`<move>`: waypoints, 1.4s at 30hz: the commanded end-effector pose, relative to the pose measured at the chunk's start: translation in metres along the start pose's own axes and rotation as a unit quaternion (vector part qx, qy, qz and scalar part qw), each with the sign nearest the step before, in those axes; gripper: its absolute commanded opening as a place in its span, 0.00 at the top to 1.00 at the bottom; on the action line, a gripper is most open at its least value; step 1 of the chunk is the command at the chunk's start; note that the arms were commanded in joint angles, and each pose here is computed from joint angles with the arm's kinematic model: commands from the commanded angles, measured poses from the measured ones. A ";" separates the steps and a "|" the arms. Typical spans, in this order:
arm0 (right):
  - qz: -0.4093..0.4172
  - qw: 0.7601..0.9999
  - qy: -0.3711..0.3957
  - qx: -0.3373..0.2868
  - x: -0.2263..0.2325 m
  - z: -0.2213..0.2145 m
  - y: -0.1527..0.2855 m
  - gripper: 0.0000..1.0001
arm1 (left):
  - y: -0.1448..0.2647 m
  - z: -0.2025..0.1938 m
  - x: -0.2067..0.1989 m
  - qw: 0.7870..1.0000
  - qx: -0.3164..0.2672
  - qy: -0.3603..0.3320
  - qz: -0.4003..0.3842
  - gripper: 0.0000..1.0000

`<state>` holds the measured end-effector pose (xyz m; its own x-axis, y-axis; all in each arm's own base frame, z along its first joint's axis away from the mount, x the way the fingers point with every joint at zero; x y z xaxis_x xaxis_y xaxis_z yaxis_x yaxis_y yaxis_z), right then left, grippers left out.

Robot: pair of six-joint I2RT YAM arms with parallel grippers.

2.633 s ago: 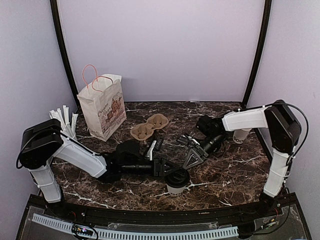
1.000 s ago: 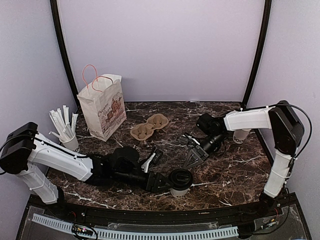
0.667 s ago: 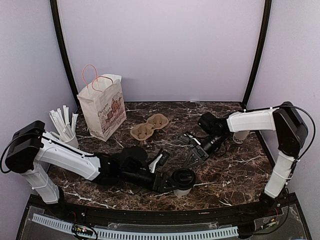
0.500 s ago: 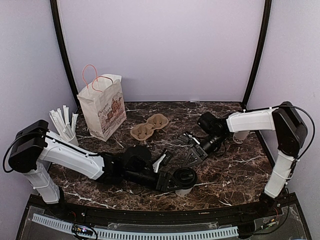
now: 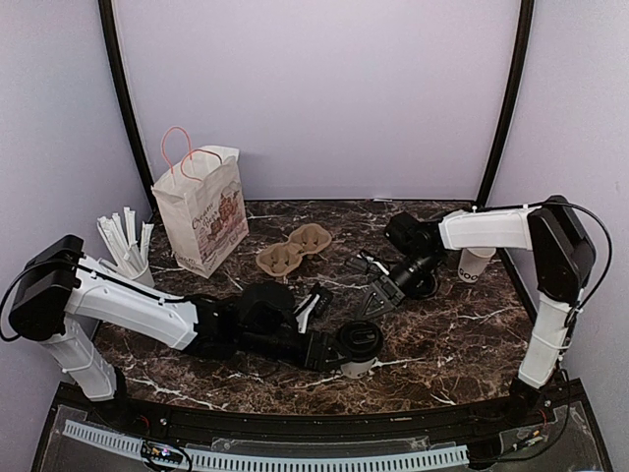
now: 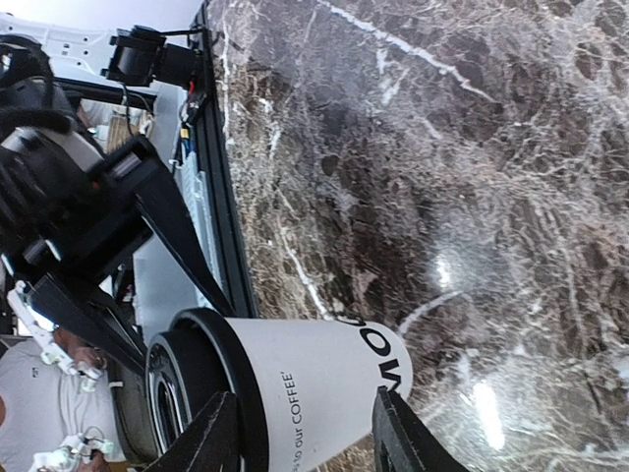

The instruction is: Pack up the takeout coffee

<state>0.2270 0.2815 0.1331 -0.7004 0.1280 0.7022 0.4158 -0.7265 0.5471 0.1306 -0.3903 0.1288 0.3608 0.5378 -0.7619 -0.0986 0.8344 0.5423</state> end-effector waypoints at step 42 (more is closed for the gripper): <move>0.024 0.996 0.080 0.022 0.060 -0.022 0.036 0.37 | 0.017 0.068 0.000 0.987 -0.096 -0.101 0.079 0.31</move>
<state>0.2063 0.2522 0.1784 -0.7764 0.0489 0.6284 0.4196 -0.7038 0.5733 0.1716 -0.3879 0.1517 0.4547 0.6322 -0.6274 -0.2990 0.7719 0.5610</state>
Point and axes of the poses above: each gripper's point midway between its finger pads, its own y axis back along the fingers, its own x axis along the line the jaws close on, z = x × y, the point moved 5 cm from there along y, back along the fingers, and after that the axes turned 9 degrees about y, right-handed, at the moved point
